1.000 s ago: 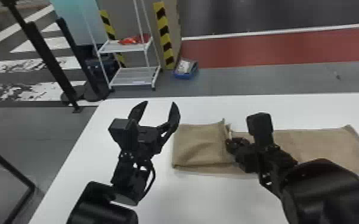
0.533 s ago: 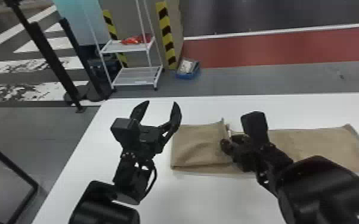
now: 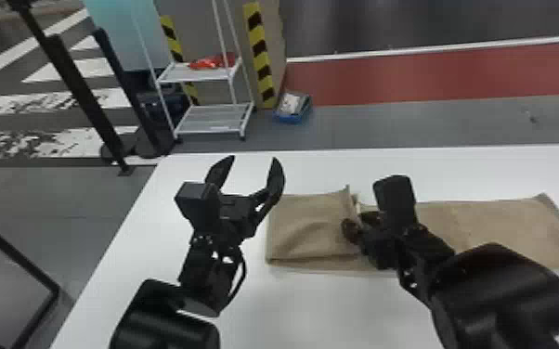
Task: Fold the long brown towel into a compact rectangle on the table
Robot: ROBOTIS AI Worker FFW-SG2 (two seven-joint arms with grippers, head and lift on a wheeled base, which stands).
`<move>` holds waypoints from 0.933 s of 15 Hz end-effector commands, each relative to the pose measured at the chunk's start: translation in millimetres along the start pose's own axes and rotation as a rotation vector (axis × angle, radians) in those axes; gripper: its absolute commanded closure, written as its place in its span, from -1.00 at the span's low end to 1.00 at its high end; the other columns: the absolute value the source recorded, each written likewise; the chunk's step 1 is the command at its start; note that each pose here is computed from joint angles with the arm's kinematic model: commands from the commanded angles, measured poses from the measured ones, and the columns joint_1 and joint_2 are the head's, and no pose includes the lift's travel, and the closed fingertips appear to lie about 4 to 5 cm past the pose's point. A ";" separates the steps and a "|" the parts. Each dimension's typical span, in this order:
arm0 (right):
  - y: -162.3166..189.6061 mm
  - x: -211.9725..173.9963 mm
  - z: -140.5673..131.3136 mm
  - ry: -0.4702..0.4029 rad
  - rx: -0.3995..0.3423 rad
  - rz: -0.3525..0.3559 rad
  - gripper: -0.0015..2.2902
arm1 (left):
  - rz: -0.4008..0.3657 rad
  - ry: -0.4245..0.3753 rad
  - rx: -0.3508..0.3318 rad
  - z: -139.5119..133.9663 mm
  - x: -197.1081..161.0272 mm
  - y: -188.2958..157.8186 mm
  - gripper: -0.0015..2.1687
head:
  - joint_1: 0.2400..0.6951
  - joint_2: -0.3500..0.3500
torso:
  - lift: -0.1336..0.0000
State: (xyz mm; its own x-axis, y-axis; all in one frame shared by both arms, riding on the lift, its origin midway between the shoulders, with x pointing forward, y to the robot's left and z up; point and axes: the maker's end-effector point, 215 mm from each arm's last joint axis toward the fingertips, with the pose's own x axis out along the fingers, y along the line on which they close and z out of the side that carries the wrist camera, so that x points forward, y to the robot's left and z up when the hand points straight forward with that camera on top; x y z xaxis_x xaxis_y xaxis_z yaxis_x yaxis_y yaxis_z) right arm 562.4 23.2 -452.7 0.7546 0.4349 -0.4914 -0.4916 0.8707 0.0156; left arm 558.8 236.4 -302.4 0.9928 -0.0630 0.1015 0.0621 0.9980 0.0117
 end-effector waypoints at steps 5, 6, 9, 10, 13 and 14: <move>14.2 1.0 -2.9 0.019 -0.065 -0.008 -0.50 | 0.000 0.007 0.001 -4.0 -0.5 1.2 -0.80 | 1.00 0.74 | -0.79; 17.9 0.3 -8.5 0.031 -0.065 -0.003 -0.50 | 0.001 0.010 0.002 -5.7 0.3 1.9 -0.80 | 1.00 0.75 | -0.79; 27.7 -8.8 -14.0 0.046 -0.111 -0.032 -0.50 | -0.001 0.011 0.000 -6.1 1.1 0.2 -0.80 | 1.00 0.76 | -0.79; 27.2 -11.1 -12.5 0.039 -0.113 -0.048 -0.50 | -0.003 0.011 0.002 -6.5 1.9 -0.8 -0.80 | 1.00 0.76 | -0.79; 25.2 -19.3 -11.7 0.033 -0.144 -0.108 -0.49 | -0.005 0.013 0.000 -7.7 2.6 -2.4 -0.80 | 1.00 0.75 | -0.79; 27.2 -20.3 -10.2 0.029 -0.153 -0.113 -0.49 | -0.005 0.015 0.002 -8.5 3.0 -2.1 -0.80 | 1.00 0.74 | -0.79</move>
State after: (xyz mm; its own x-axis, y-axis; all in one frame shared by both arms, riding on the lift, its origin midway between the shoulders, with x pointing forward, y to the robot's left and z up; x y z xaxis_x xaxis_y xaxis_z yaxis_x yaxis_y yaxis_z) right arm 533.2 32.4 -452.8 0.7938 0.3287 -0.5117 -0.4637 0.8715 -0.1595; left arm 561.9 234.0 -310.1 0.9938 -0.0678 0.0877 0.0670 0.9977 0.0122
